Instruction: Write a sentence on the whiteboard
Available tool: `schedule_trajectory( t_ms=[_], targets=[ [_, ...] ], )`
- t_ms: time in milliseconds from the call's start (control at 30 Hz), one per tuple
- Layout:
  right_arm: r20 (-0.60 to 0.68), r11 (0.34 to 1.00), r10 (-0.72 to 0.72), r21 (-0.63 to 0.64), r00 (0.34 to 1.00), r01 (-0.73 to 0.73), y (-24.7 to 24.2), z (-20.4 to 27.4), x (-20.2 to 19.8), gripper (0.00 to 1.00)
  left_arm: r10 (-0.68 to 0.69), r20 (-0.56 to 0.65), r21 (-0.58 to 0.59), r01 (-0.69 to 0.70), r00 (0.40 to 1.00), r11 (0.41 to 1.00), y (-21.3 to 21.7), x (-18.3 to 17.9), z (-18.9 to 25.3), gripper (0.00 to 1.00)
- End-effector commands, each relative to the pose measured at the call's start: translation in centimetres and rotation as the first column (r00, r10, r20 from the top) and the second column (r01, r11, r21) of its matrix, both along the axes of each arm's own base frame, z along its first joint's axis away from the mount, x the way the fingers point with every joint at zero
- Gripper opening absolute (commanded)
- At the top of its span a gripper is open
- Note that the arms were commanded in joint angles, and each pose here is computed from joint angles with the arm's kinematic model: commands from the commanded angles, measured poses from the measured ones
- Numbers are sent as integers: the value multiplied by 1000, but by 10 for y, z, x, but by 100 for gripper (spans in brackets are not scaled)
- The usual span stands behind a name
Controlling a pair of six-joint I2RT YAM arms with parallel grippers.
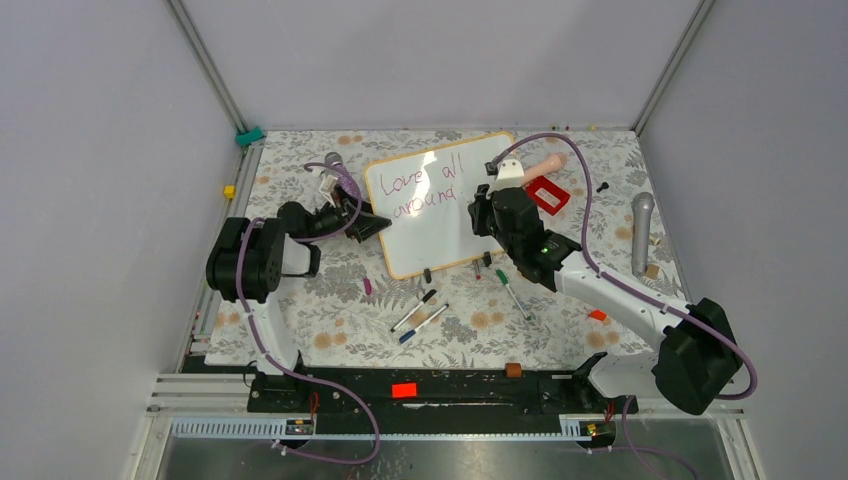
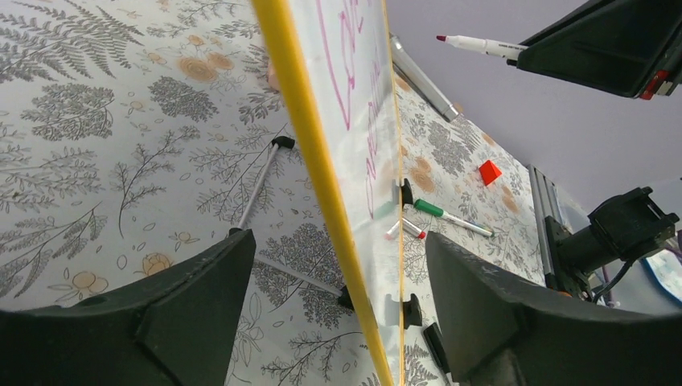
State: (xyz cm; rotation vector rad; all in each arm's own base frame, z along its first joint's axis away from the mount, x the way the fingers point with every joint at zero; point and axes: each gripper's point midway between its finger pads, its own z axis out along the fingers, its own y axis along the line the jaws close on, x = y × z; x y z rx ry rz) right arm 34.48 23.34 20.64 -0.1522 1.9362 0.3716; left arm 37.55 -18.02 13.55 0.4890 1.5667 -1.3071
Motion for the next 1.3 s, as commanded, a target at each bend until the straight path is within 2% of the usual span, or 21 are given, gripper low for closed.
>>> schedule_trajectory(
  t_ms=[0, 167, 467, 533, 600, 733, 933, 1000, 1100, 1133, 1167, 1267],
  targets=[
    [56, 1000, -4, 30, 998, 3, -1, 15, 5, 0, 14, 56, -3, -14, 998, 1000, 10, -1, 15, 86],
    [41, 1000, 1, 27, 999, -2, 2, 8, 6, 0, 56, 60, -3, -56, 997, 998, 22, -3, 18, 99],
    [50, 999, 3, 52, 999, -6, 3, 5, 5, 0, 182, 95, -10, -182, 979, 983, 41, -16, 30, 99],
    [49, 999, 5, 51, 999, -8, 4, 5, 5, 0, 253, 74, -19, -252, 965, 968, 51, -23, 28, 94],
    [48, 999, 8, 53, 999, -11, 4, 5, 5, 0, 303, 113, -14, -304, 946, 953, 58, -31, 32, 91],
    [55, 998, 2, 57, 998, -5, 2, 6, 3, 0, 360, 174, -26, -361, 917, 932, 63, -48, 46, 96],
    [69, 998, -8, 70, 998, 3, -3, 9, 0, 0, 382, 261, -26, -389, 886, 921, 65, -72, 56, 91],
    [70, 997, -10, 72, 997, 5, -3, 9, -1, 0, 381, 297, -26, -392, 876, 920, 64, -81, 60, 87],
    [67, 997, -10, 72, 998, 5, -3, 8, -1, 0, 359, 349, -18, -377, 866, 926, 61, -93, 64, 75],
    [66, 997, -8, 73, 998, 4, -3, 8, -1, 0, 372, 352, -20, -391, 859, 920, 63, -94, 63, 91],
    [63, 997, -10, 71, 998, 5, -3, 7, -1, 0, 379, 352, -21, -398, 856, 917, 64, -95, 62, 98],
    [64, 998, -10, 70, 998, 6, -4, 7, -1, 0, 392, 348, -23, -410, 852, 912, 65, -94, 61, 99]
  ],
)
